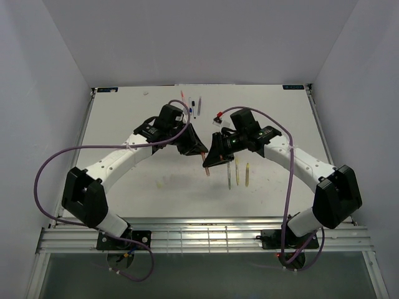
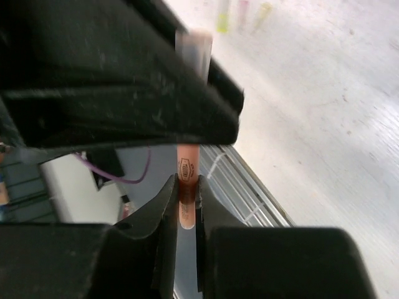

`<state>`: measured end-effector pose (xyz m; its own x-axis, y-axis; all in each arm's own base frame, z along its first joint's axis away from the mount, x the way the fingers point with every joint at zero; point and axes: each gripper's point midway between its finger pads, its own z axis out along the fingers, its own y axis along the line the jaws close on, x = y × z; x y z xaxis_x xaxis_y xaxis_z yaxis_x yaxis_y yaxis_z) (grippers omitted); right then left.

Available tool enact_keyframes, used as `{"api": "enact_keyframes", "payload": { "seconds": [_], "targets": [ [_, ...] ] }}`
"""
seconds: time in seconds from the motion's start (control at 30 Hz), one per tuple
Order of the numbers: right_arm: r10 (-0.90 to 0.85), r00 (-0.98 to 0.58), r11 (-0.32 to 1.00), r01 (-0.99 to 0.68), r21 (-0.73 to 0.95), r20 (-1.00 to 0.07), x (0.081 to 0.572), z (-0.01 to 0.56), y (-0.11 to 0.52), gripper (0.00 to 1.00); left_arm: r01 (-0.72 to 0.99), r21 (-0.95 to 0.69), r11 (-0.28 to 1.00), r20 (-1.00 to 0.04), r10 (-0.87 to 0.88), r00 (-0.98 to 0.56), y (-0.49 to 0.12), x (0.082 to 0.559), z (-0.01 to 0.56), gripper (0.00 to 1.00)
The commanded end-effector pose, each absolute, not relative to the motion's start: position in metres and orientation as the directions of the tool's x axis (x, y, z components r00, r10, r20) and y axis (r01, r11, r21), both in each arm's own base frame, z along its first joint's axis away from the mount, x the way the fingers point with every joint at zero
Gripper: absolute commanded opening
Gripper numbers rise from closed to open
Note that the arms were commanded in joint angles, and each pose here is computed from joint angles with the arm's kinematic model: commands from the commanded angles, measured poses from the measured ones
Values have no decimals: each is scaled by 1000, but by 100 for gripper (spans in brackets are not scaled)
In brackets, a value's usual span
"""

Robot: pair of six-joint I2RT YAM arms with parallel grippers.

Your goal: Open the pen caps

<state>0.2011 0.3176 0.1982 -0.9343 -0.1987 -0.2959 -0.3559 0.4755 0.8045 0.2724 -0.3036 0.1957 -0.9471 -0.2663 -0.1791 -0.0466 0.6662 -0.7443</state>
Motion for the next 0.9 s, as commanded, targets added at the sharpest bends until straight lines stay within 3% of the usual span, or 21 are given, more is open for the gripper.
{"api": "enact_keyframes", "payload": {
  "seconds": [0.0, 0.07, 0.2, 0.37, 0.63, 0.87],
  "targets": [
    [-277, -885, 569, -465, 679, -374, 183, 196, 307, 8, -82, -717, 692, -211, -328, -921, -298, 300, 204, 0],
    [-313, -874, 671, -481, 564, -373, 179, 176, 290, 8, -91, -718, 690, -215, -344, -914, -296, 314, 207, 0],
    [-425, -834, 756, -541, 368, -352, 155, 147, 265, 8, -140, -722, 678, -195, -394, -898, -285, 357, 202, 0],
    [-356, -860, 773, -490, 402, -365, 156, 150, 255, 8, -63, -709, 703, -289, -370, -883, -274, 378, 218, 0],
    [-124, -940, 851, -265, 453, -318, 223, 134, 193, 8, -171, -497, 851, -295, -351, -889, -199, 299, 152, 0],
    [39, -960, 923, -73, 379, -278, 257, 106, 133, 8, -147, -445, 883, -301, -303, -904, -177, 263, 131, 0]
  ]
}}
